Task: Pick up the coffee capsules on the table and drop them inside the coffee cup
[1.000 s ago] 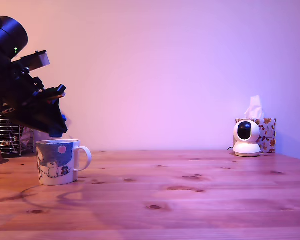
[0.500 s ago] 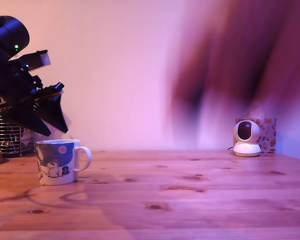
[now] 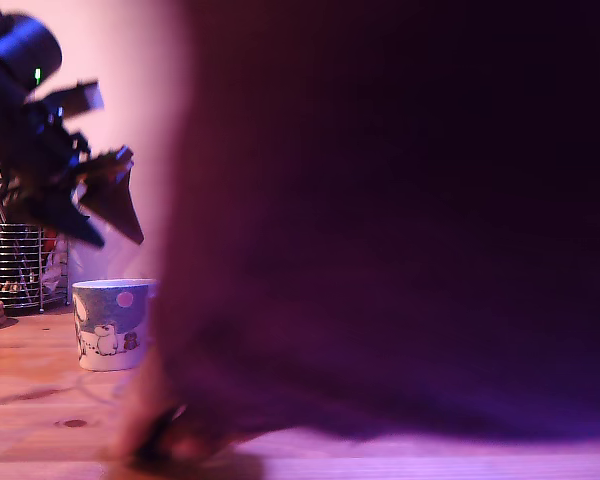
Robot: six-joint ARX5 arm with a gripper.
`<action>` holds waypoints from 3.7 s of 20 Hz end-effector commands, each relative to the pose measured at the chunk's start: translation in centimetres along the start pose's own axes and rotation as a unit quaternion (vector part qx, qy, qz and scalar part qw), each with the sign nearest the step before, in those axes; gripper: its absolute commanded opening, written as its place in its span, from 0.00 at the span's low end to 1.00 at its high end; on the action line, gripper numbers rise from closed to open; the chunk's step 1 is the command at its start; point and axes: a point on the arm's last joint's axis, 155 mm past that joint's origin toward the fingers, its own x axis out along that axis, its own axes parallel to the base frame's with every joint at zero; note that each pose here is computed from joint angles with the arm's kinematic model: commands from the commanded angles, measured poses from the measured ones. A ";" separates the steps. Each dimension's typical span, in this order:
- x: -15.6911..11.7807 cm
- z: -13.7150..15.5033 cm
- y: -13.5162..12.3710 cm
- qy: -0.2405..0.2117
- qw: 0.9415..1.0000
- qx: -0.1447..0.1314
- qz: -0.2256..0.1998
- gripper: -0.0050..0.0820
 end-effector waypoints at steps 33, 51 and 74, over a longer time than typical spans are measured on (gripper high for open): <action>-16.8 -2.8 -11.9 -0.051 0.976 0.148 -0.148 0.03; -17.1 -16.0 -12.3 0.100 0.965 0.177 -0.165 0.03; -10.9 -18.9 -11.0 0.126 0.944 0.240 -0.189 0.62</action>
